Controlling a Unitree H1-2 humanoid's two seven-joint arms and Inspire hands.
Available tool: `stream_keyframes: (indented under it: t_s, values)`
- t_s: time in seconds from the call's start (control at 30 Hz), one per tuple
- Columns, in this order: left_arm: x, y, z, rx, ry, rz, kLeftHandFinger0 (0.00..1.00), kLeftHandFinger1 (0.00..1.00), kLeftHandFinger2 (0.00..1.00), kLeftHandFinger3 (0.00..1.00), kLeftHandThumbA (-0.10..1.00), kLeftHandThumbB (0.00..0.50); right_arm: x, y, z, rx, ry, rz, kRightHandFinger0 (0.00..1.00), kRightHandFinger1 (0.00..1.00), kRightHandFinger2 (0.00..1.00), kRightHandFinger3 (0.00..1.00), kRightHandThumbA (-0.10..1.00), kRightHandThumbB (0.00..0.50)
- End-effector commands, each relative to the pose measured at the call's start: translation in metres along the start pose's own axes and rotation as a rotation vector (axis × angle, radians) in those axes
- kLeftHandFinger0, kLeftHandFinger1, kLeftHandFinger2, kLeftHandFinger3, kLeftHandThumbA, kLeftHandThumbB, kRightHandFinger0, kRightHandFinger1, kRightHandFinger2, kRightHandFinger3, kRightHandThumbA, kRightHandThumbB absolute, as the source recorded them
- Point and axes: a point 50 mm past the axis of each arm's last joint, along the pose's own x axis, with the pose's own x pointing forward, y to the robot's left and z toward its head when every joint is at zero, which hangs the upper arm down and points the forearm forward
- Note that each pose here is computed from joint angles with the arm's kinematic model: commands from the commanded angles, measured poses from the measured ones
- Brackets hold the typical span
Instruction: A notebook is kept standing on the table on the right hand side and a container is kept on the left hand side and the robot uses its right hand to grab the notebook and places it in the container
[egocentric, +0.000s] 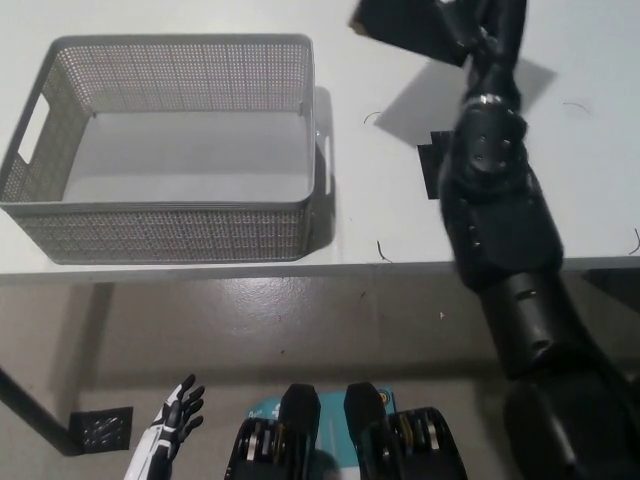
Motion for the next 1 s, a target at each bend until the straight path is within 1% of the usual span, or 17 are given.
stream_keyframes:
  t_s: [0.0, 0.03, 0.07, 0.13, 0.27, 0.4, 0.5, 0.57, 0.67, 0.7, 0.77, 0.8, 0.83, 0.87, 0.9, 0.93, 0.97]
  values:
    - [-0.002, -0.003, 0.002, 0.01, -0.04, -0.018, 1.0, 1.0, 1.0, 1.0, 1.0, 0.133, 0.01, 0.057, 0.09, -0.02, -0.222, 0.101, 0.0, 0.17, 0.58, 0.78, -0.1, 0.117]
    - [-0.001, -0.003, 0.002, 0.018, -0.039, -0.017, 1.0, 1.0, 1.0, 1.0, 1.0, 0.154, 0.006, 0.066, 0.091, -0.02, -0.209, 0.121, 0.0, 0.18, 0.6, 0.75, -0.1, 0.121]
    - [-0.001, -0.004, 0.002, 0.026, -0.041, -0.019, 1.0, 1.0, 1.0, 1.0, 1.0, 0.158, 0.004, 0.072, 0.091, -0.027, -0.203, 0.136, 0.0, 0.18, 0.62, 0.74, -0.1, 0.12]
    - [-0.001, -0.005, 0.002, 0.028, -0.031, -0.024, 1.0, 1.0, 1.0, 1.0, 1.0, 0.195, -0.003, 0.083, 0.086, -0.029, -0.193, 0.165, 0.0, 0.22, 0.67, 0.74, -0.1, 0.116]
    - [-0.001, -0.006, 0.003, 0.02, -0.026, -0.037, 1.0, 1.0, 1.0, 1.0, 1.0, 0.188, -0.019, 0.104, 0.056, -0.103, -0.16, 0.24, 0.0, 0.29, 0.75, 0.81, -0.1, 0.095]
    - [0.0, -0.009, 0.005, 0.022, -0.026, -0.047, 1.0, 1.0, 1.0, 1.0, 1.0, 0.173, -0.029, 0.117, 0.029, -0.188, -0.133, 0.306, 0.0, 0.3, 0.75, 0.85, -0.1, 0.1]
    - [0.001, -0.009, 0.007, 0.036, -0.027, -0.065, 1.0, 1.0, 1.0, 1.0, 1.0, 0.165, -0.036, 0.122, 0.006, -0.27, -0.131, 0.385, 0.0, 0.27, 0.73, 0.86, -0.1, 0.067]
    - [0.001, -0.008, 0.008, 0.043, -0.028, -0.071, 1.0, 1.0, 1.0, 1.0, 1.0, 0.181, -0.04, 0.124, -0.007, -0.323, -0.147, 0.412, 0.0, 0.23, 0.7, 0.86, -0.1, 0.089]
    - [0.003, -0.008, 0.009, 0.025, -0.027, -0.076, 1.0, 1.0, 1.0, 1.0, 1.0, 0.2, -0.039, 0.12, -0.019, -0.39, -0.154, 0.414, 0.0, 0.26, 0.74, 0.85, -0.1, 0.104]
    - [0.003, -0.008, 0.01, 0.025, -0.025, -0.079, 1.0, 1.0, 1.0, 1.0, 1.0, 0.183, -0.039, 0.118, -0.023, -0.419, -0.152, 0.418, 0.0, 0.27, 0.73, 0.86, -0.1, 0.116]
    - [0.003, -0.009, 0.01, 0.024, -0.027, -0.084, 1.0, 1.0, 1.0, 1.0, 1.0, 0.174, -0.038, 0.112, -0.031, -0.456, -0.144, 0.421, 0.0, 0.31, 0.75, 0.89, -0.1, 0.123]
    - [0.004, -0.01, 0.01, 0.019, -0.033, -0.08, 1.0, 1.0, 1.0, 1.0, 1.0, 0.148, -0.037, 0.109, -0.035, -0.481, -0.134, 0.423, 0.0, 0.33, 0.74, 0.87, -0.1, 0.159]
    - [0.005, -0.01, 0.011, 0.02, -0.034, -0.083, 1.0, 1.0, 1.0, 1.0, 1.0, 0.147, -0.036, 0.108, -0.036, -0.484, -0.134, 0.419, 0.0, 0.32, 0.72, 0.85, -0.1, 0.167]
    - [0.005, -0.01, 0.012, 0.022, -0.034, -0.08, 1.0, 1.0, 1.0, 1.0, 1.0, 0.149, -0.035, 0.105, -0.039, -0.504, -0.113, 0.444, 0.19, 0.46, 0.78, 0.94, 0.18, 0.22]
    - [0.006, -0.01, 0.013, 0.025, -0.033, -0.091, 1.0, 1.0, 1.0, 1.0, 1.0, 0.167, -0.033, 0.1, -0.044, -0.486, -0.063, 0.538, 0.7, 1.0, 1.0, 1.0, 0.5, 0.385]
    - [0.007, -0.011, 0.013, 0.026, -0.034, -0.095, 1.0, 1.0, 1.0, 1.0, 1.0, 0.168, -0.031, 0.098, -0.045, -0.482, -0.058, 0.549, 0.79, 1.0, 1.0, 1.0, 0.54, 0.398]
    - [0.008, -0.011, 0.014, 0.029, -0.034, -0.095, 1.0, 1.0, 1.0, 1.0, 1.0, 0.184, -0.03, 0.094, -0.046, -0.482, -0.054, 0.579, 1.0, 1.0, 1.0, 1.0, 0.61, 0.42]
